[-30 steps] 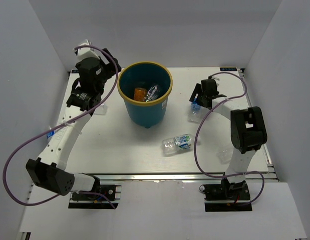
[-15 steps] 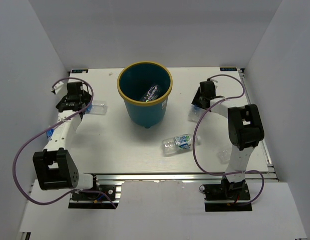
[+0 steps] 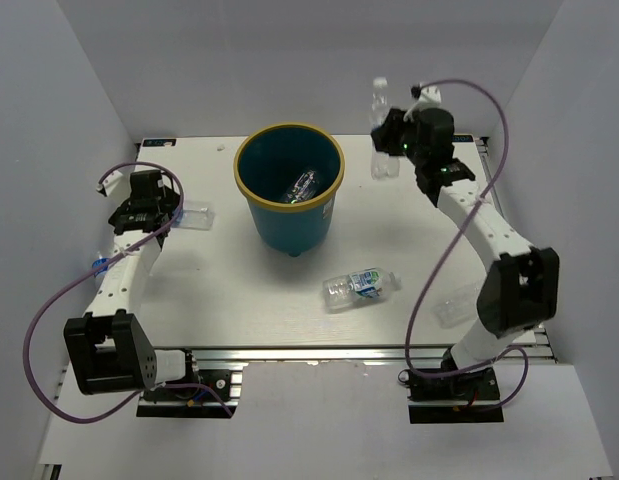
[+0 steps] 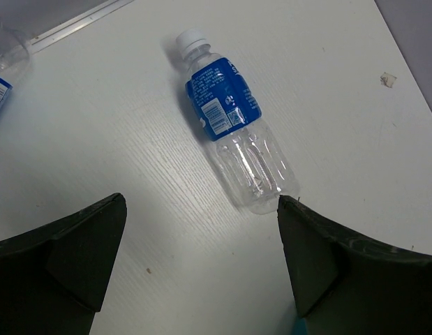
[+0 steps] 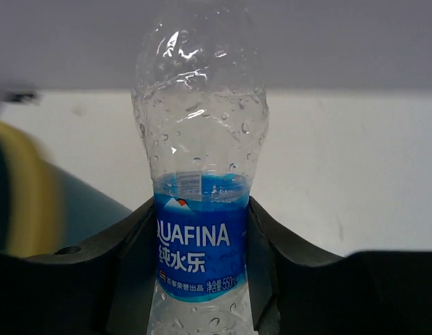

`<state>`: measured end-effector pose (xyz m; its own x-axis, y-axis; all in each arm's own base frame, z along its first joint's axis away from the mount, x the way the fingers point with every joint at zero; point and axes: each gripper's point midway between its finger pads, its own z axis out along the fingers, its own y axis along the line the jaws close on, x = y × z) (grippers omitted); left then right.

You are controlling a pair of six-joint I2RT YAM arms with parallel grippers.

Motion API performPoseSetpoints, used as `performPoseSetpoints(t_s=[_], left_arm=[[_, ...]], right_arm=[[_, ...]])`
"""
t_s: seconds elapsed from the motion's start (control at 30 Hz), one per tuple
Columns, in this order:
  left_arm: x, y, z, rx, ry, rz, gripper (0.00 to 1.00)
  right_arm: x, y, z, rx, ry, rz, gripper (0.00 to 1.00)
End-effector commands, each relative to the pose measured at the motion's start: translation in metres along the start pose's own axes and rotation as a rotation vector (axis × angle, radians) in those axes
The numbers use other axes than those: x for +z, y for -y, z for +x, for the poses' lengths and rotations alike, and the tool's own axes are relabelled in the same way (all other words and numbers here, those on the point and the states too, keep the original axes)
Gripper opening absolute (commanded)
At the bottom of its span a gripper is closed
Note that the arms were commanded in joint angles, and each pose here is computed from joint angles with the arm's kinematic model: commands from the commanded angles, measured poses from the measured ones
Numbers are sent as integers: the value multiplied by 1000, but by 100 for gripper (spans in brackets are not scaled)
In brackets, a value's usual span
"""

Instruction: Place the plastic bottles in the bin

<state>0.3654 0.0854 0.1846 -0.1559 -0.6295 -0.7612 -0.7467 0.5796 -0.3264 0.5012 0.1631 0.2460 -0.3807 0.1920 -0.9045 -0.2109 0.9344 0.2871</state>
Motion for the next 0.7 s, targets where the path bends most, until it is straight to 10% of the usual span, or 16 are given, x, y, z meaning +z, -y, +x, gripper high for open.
performPoseSetpoints(t_s=[0.0, 0.37, 0.57, 0.67], left_arm=[[-2, -2, -9, -20, 28, 14, 98], [17, -2, 7, -21, -42, 24, 98], [29, -3, 9, -51, -57, 7, 98], [39, -1, 8, -68, -60, -5, 98]], right_arm=[[-67, -103, -122, -180, 344, -298, 17], [-80, -259, -97, -198, 289, -732, 38], [-75, -276, -94, -164, 252, -751, 84], [-88, -277, -111, -158, 295, -745, 89]])
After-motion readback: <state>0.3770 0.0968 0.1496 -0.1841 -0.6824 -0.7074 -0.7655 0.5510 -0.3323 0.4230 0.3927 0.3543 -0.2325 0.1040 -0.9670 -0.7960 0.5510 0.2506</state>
